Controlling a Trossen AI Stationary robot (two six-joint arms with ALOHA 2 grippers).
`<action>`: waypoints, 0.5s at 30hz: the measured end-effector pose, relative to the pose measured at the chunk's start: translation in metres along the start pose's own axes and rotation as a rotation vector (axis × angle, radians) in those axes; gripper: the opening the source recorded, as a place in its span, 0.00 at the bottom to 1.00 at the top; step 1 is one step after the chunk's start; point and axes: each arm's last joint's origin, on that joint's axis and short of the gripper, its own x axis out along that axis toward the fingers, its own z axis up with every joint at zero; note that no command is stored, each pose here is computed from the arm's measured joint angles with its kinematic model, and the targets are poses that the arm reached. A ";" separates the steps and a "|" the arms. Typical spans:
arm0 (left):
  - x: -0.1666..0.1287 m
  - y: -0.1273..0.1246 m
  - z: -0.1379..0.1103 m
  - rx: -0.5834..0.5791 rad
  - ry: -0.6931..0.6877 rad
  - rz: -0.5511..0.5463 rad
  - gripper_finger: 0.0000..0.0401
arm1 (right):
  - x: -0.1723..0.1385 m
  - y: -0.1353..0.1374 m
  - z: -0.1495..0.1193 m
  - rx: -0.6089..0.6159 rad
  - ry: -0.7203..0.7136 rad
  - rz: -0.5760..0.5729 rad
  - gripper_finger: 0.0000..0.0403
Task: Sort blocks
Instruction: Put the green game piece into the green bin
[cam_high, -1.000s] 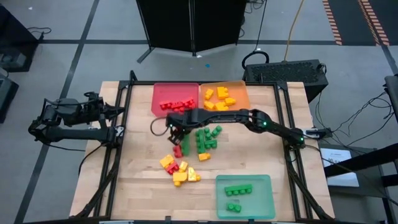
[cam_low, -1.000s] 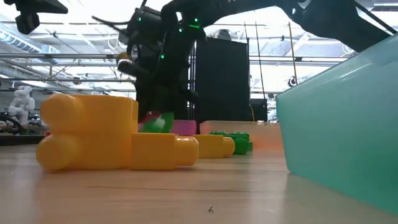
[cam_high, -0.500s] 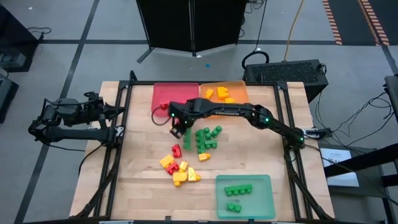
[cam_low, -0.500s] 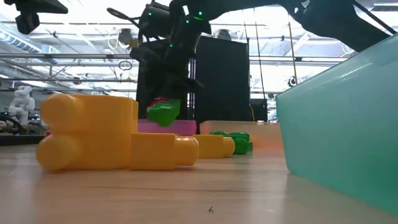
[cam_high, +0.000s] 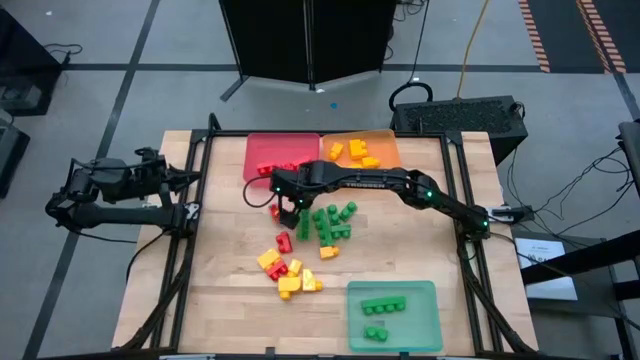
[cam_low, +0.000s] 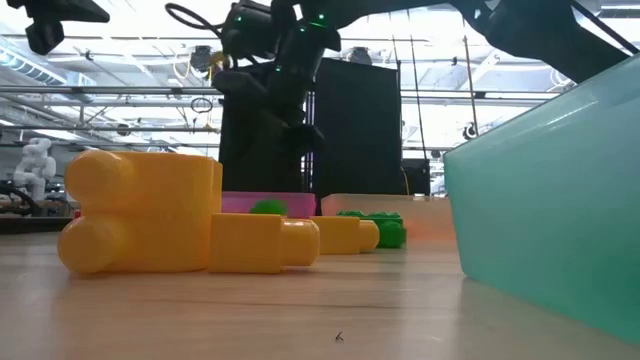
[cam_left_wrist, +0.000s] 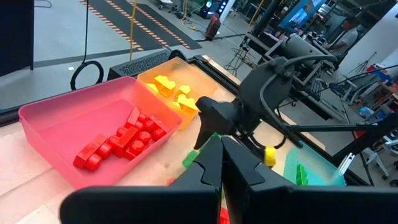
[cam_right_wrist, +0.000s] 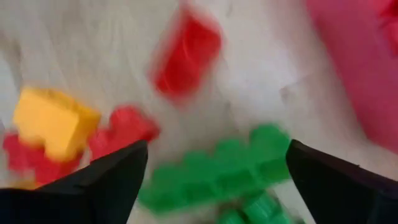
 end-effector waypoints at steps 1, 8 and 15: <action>0.000 0.000 0.000 0.000 0.000 0.000 0.00 | 0.000 0.000 -0.002 -0.022 0.021 -0.004 0.94; 0.000 0.000 0.000 -0.001 0.000 0.001 0.00 | 0.000 -0.002 0.006 0.043 -0.052 0.010 0.93; 0.000 0.000 0.000 -0.003 0.000 0.000 0.00 | 0.000 0.011 -0.004 -0.237 -0.004 0.007 0.93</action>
